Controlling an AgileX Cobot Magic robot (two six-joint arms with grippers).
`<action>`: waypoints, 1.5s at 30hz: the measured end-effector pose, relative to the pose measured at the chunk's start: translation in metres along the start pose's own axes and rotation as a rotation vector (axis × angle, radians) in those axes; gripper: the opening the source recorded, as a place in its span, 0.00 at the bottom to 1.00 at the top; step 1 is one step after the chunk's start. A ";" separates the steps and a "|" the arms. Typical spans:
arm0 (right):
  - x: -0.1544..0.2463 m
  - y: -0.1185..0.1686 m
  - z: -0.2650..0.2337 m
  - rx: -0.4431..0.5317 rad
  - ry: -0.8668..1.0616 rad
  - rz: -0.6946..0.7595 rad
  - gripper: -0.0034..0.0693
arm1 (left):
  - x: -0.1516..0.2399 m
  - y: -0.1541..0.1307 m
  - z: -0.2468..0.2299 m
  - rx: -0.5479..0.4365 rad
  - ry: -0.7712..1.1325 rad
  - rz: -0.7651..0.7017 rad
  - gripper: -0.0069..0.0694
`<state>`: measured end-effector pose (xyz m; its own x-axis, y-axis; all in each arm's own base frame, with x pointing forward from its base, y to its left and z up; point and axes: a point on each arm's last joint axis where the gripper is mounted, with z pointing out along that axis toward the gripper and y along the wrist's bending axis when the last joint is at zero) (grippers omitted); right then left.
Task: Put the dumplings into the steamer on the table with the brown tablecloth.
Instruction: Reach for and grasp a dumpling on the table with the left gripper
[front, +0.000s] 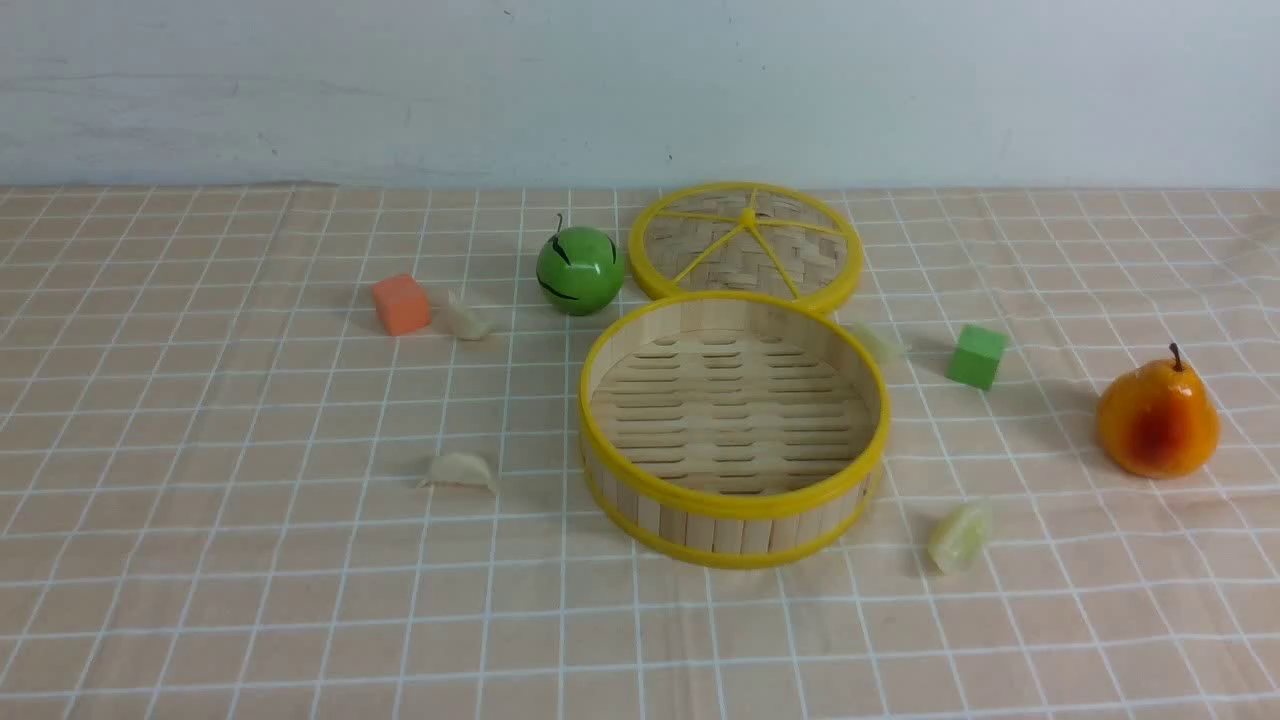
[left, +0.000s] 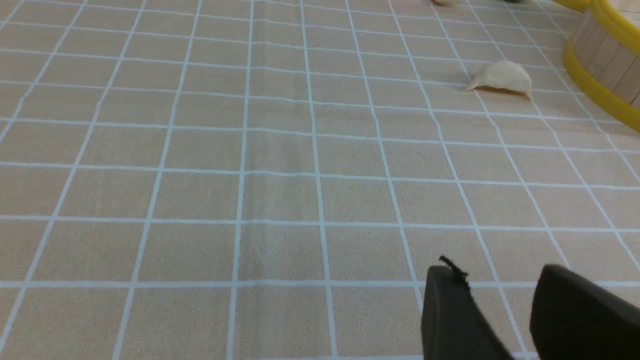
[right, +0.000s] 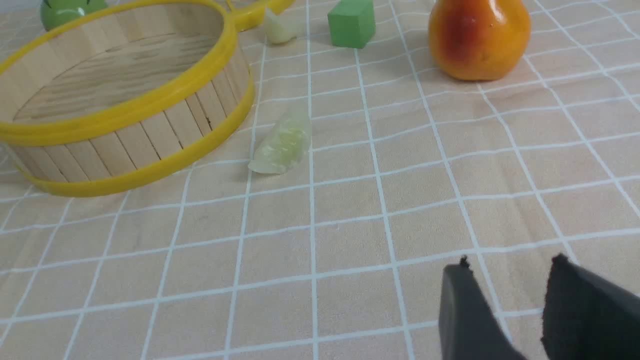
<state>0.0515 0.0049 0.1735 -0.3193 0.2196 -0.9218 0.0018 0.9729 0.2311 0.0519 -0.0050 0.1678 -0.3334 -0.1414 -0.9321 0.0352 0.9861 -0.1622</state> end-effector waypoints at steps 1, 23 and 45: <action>0.000 0.000 0.000 0.000 0.000 0.000 0.38 | 0.000 0.000 0.000 0.000 0.000 0.000 0.40; 0.000 0.000 0.000 0.000 0.000 0.000 0.38 | 0.000 0.000 0.000 0.000 0.000 0.000 0.40; 0.000 0.000 0.000 0.004 -0.001 -0.010 0.38 | 0.000 0.001 0.000 -0.006 -0.001 0.016 0.40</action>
<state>0.0515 0.0045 0.1735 -0.3187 0.2103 -0.9242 0.0025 0.9753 0.2211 0.0519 -0.0044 0.1678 -0.3319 -0.1261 -0.9349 0.0343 0.9888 -0.1456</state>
